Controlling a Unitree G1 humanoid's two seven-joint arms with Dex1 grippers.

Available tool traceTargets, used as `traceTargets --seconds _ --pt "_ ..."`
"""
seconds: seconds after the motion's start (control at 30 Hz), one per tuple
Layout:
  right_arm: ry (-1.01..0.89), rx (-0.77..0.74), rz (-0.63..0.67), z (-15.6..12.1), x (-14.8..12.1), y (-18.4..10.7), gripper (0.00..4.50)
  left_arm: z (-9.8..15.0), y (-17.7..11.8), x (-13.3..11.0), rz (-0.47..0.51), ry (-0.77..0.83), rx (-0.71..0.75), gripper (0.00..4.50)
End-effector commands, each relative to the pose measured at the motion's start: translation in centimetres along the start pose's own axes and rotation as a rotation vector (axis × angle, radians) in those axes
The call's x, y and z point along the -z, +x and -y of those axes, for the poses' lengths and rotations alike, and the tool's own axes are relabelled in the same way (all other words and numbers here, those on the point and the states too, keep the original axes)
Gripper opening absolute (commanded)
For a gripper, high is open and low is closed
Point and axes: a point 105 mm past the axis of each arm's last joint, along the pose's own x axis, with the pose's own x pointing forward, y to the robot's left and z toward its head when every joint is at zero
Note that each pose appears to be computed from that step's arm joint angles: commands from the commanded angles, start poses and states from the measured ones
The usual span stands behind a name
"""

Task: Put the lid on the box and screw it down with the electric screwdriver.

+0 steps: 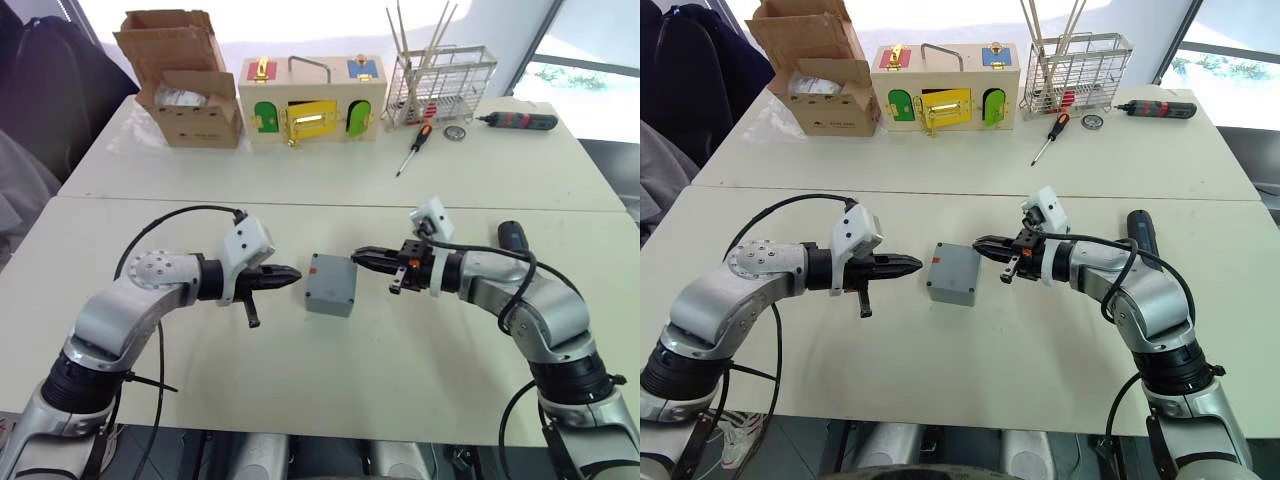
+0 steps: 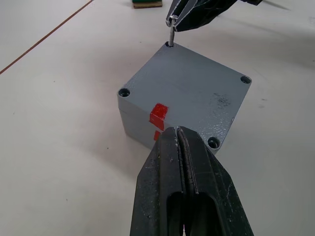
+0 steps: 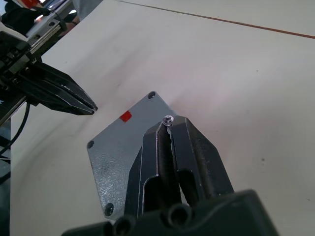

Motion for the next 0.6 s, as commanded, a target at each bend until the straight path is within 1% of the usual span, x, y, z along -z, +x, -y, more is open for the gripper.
traceTargets --seconds 0.03,0.6 --pt "-0.024 0.004 0.036 0.03 -0.99 -0.3 0.03 0.18 -0.31 -1.21 0.037 0.038 -0.004 0.0" --pt "-0.011 0.031 0.017 0.49 -0.34 -0.61 0.03 0.24 0.01 -1.35 0.043 0.043 0.002 0.0"
